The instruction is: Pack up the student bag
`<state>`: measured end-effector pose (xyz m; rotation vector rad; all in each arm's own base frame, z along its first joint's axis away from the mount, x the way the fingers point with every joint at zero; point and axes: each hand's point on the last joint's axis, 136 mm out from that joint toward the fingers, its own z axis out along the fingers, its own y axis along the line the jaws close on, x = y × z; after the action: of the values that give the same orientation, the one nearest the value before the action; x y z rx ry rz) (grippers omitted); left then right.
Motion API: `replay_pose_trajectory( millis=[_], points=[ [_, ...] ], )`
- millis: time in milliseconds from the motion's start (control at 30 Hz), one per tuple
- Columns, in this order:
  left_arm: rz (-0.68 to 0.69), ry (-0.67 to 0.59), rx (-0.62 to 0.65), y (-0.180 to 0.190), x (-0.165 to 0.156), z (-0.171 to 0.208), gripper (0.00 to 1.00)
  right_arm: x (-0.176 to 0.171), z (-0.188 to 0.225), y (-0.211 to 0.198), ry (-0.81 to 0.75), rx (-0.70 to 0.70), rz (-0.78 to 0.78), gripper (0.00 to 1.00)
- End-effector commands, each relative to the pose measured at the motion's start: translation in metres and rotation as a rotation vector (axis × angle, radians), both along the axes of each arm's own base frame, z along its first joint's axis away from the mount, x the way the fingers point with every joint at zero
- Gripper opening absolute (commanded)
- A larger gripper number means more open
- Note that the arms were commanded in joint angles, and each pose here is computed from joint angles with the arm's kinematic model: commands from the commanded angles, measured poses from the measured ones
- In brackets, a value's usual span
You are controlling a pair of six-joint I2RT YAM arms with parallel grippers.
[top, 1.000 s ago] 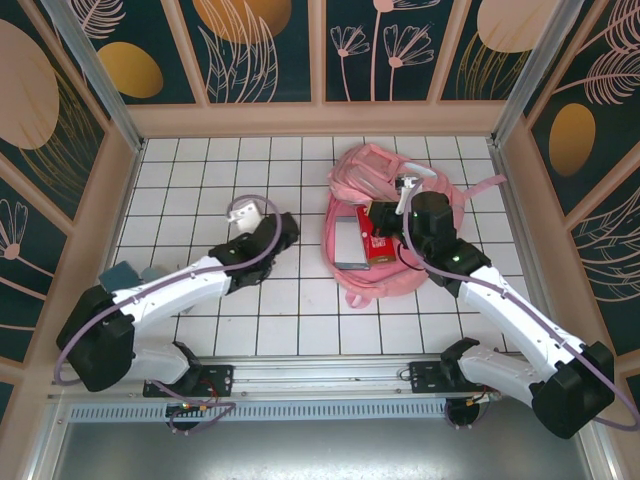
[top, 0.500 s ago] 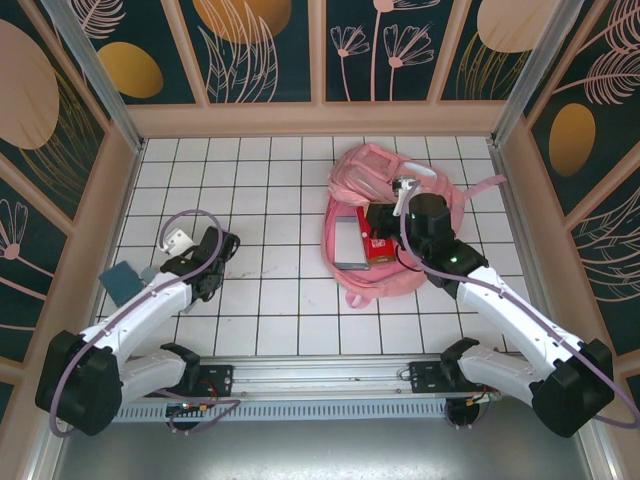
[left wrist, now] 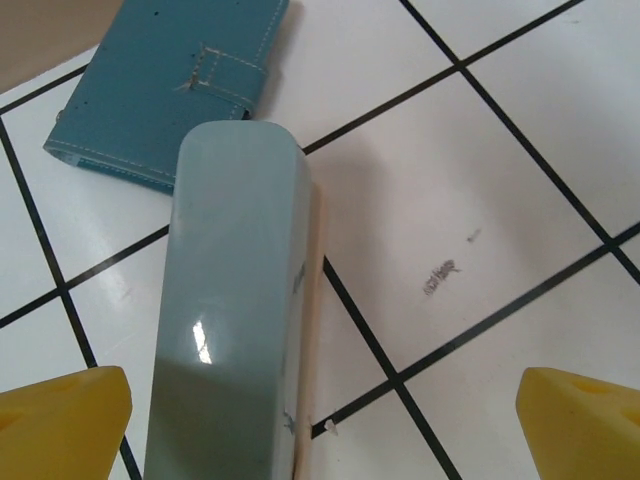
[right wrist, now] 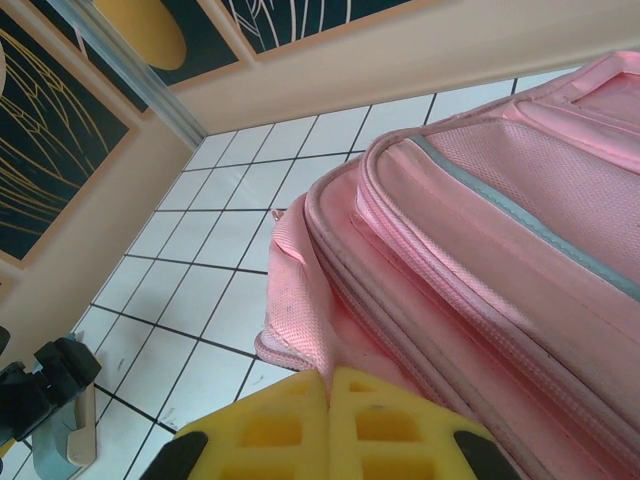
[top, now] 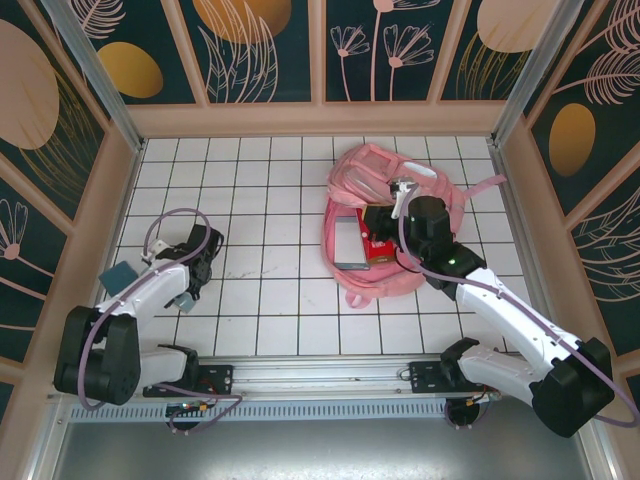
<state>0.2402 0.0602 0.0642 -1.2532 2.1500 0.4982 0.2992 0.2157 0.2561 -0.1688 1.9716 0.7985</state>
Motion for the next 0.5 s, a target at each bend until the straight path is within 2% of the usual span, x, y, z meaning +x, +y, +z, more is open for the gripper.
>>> replay_pose_trajectory(
  millis=[0, 167, 233, 467],
  points=[
    [0.032, 0.045, -0.016, 0.005, -0.01, -0.013, 0.98, -0.003, 0.038, 0.007, -0.133, 0.074, 0.04, 0.0],
    [0.039, 0.082, -0.048, 0.006, -0.013, -0.03, 0.96, -0.006, 0.04, 0.005, -0.144, 0.08, 0.036, 0.0],
    [0.031, 0.09, -0.053, 0.004, -0.011, -0.033, 0.91, -0.006, 0.04, 0.004, -0.145, 0.081, 0.036, 0.0],
    [0.025, 0.102, -0.034, 0.007, -0.012, -0.034, 0.62, -0.006, 0.041, 0.003, -0.146, 0.083, 0.03, 0.0]
  ],
)
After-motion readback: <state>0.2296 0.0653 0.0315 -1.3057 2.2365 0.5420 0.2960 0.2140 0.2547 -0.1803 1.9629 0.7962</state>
